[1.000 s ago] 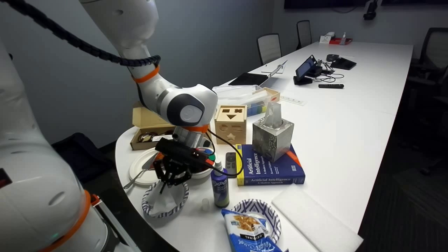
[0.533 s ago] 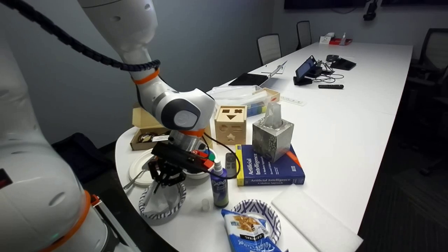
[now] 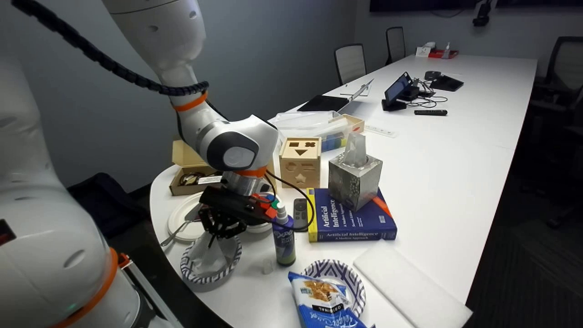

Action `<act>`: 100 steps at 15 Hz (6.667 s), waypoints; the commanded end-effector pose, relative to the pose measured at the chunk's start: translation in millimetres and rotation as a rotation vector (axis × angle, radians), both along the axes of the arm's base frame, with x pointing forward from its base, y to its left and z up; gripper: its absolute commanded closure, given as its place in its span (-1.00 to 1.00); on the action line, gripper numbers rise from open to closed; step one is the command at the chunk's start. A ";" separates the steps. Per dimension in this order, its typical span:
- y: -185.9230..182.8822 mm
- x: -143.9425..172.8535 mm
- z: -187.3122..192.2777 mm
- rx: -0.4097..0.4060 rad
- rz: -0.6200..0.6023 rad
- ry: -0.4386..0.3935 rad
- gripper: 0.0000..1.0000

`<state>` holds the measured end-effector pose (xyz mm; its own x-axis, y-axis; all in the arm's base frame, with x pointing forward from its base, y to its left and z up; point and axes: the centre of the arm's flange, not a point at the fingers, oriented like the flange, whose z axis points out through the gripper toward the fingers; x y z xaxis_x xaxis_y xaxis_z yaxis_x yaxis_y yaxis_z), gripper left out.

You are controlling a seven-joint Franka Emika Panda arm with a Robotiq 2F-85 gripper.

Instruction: Clean the plate using the paper towel

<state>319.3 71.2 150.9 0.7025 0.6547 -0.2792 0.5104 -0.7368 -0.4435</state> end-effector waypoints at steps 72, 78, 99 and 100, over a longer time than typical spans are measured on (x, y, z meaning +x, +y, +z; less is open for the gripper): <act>8.0 -25.1 32.7 -0.226 -0.025 -0.126 0.99; -5.3 -18.3 75.1 -0.246 -0.066 -0.062 0.99; -98.6 153.5 190.0 -0.382 -0.701 -0.707 0.99; -112.0 158.4 177.8 -0.421 -0.721 -0.707 0.99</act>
